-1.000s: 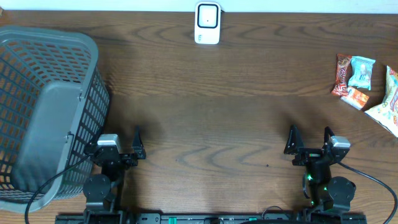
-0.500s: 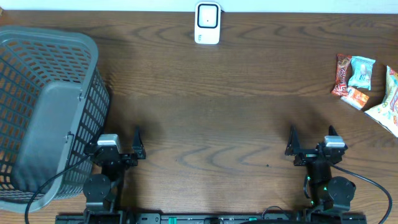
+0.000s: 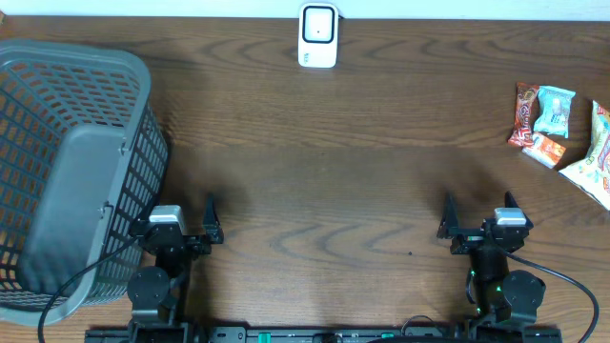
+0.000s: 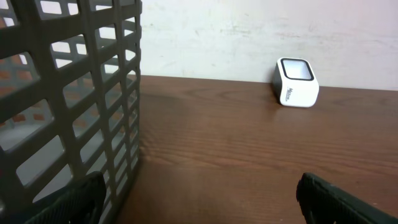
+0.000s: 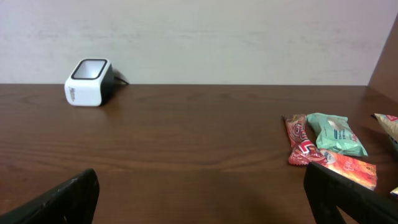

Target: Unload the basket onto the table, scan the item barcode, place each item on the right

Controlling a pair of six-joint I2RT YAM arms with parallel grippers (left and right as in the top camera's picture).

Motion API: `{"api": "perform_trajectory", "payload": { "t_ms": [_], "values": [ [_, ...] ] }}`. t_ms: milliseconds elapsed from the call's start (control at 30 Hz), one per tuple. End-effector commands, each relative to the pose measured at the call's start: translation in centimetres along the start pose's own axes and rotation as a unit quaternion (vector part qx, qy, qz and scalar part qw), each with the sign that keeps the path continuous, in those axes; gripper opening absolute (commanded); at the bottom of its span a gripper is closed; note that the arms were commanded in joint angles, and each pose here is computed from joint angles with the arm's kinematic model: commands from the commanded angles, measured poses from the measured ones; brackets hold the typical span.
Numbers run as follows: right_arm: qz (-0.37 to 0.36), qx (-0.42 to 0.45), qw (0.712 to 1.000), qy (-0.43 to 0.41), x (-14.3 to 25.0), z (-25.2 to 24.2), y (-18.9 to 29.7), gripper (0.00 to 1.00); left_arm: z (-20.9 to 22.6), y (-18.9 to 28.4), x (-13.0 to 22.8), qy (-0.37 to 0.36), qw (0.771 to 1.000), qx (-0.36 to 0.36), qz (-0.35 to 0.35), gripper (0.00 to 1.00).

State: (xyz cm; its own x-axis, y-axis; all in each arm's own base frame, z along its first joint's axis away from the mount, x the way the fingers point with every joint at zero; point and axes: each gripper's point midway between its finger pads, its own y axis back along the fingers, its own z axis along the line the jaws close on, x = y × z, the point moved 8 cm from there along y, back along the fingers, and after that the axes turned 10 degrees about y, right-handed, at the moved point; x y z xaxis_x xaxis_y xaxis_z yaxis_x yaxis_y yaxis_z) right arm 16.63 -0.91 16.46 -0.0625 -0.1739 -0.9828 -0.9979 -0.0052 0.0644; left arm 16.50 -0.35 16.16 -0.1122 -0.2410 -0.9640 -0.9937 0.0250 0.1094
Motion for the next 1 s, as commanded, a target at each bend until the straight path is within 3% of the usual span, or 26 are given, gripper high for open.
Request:
{"api": "perform_trajectory", "payload": {
  "t_ms": [0, 500, 967],
  "values": [
    [0.0, -0.002, 1.0, 0.007, 0.0, 0.2, 0.0, 0.99, 0.3, -0.1, 1.1, 0.008, 1.0, -0.006, 0.018, 0.98],
    [-0.011, -0.062, 0.998, 0.011, -0.3, 2.2, 0.0, 0.99, 0.3, -0.1, 1.1, 0.008, 1.0, -0.006, 0.018, 0.98],
    [-0.011, -0.064, 0.998, 0.011, -0.3, 2.3, 0.0, 0.99, 0.3, -0.1, 1.1, 0.008, 1.0, -0.006, 0.019, 0.98]
  ]
}}
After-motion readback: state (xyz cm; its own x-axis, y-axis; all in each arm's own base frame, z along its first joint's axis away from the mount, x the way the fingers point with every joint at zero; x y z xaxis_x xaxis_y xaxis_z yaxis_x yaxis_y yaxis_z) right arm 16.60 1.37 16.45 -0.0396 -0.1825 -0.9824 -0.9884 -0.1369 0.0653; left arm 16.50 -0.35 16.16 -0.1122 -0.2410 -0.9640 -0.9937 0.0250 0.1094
